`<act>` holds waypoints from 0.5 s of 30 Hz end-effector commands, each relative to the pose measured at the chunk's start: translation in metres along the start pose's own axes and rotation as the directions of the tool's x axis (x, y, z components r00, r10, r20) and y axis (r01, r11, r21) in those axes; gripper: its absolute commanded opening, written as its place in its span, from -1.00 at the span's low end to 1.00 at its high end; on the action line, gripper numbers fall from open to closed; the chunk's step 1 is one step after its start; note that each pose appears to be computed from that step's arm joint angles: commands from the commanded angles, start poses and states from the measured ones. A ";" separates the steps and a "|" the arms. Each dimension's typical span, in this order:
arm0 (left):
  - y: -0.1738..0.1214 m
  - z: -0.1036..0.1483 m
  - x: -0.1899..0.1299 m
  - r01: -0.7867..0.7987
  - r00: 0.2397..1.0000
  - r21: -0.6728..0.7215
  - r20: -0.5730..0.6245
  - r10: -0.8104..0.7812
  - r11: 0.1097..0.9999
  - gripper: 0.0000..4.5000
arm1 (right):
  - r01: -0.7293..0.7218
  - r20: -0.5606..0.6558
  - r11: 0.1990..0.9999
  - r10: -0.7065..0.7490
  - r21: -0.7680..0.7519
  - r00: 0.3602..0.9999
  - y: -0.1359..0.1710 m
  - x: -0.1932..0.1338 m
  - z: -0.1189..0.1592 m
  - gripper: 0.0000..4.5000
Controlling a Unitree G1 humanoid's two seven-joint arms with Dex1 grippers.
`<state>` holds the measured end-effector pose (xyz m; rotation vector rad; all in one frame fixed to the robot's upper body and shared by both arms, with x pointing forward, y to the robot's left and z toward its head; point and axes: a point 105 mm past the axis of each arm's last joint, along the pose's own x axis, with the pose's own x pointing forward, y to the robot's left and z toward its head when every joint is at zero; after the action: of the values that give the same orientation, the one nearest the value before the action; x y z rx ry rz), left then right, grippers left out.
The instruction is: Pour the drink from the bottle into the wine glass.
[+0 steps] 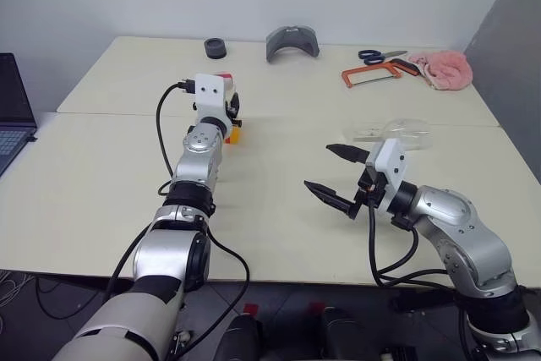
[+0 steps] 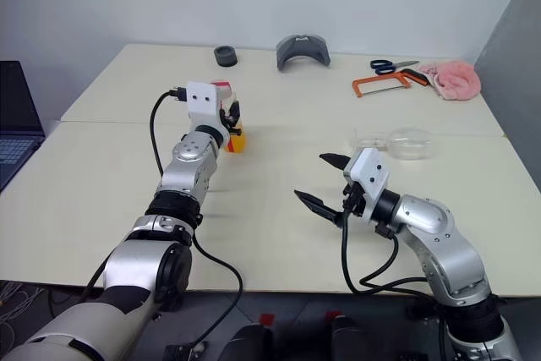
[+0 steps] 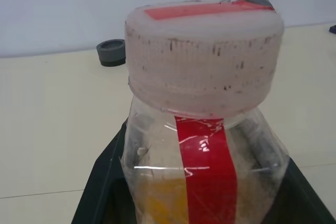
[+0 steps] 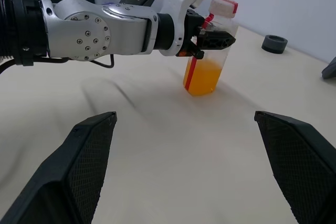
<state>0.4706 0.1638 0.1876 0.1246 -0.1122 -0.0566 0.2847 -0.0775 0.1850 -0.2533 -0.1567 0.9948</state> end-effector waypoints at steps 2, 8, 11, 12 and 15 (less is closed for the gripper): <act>-0.004 0.028 0.000 0.032 0.992 -0.013 0.121 -0.031 0.999 -0.21 | -0.010 0.052 0.999 0.012 -0.042 0.999 0.001 0.000 0.017 1.00; -0.037 0.035 -0.018 0.286 0.939 -0.091 0.225 -0.260 0.954 -0.21 | 0.005 0.067 0.999 -0.002 -0.052 0.998 -0.003 -0.004 0.024 1.00; -0.068 0.034 -0.038 0.515 0.840 -0.102 0.258 -0.478 0.851 -0.21 | 0.008 0.074 0.999 -0.005 -0.043 0.997 -0.003 -0.012 0.029 1.00; -0.081 0.032 -0.049 0.606 0.781 -0.101 0.264 -0.566 0.789 -0.21 | 0.008 0.076 0.999 -0.005 -0.038 0.997 -0.003 -0.015 0.032 1.00; -0.114 0.030 -0.087 0.834 0.544 -0.060 0.258 -0.799 0.548 -0.21 | 0.015 0.081 1.000 -0.014 -0.012 0.997 -0.001 -0.026 0.042 1.00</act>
<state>0.3949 0.0709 0.1716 -0.0357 -0.1796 -0.8772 0.2714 -0.0934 0.2105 -0.2298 -0.1923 0.9837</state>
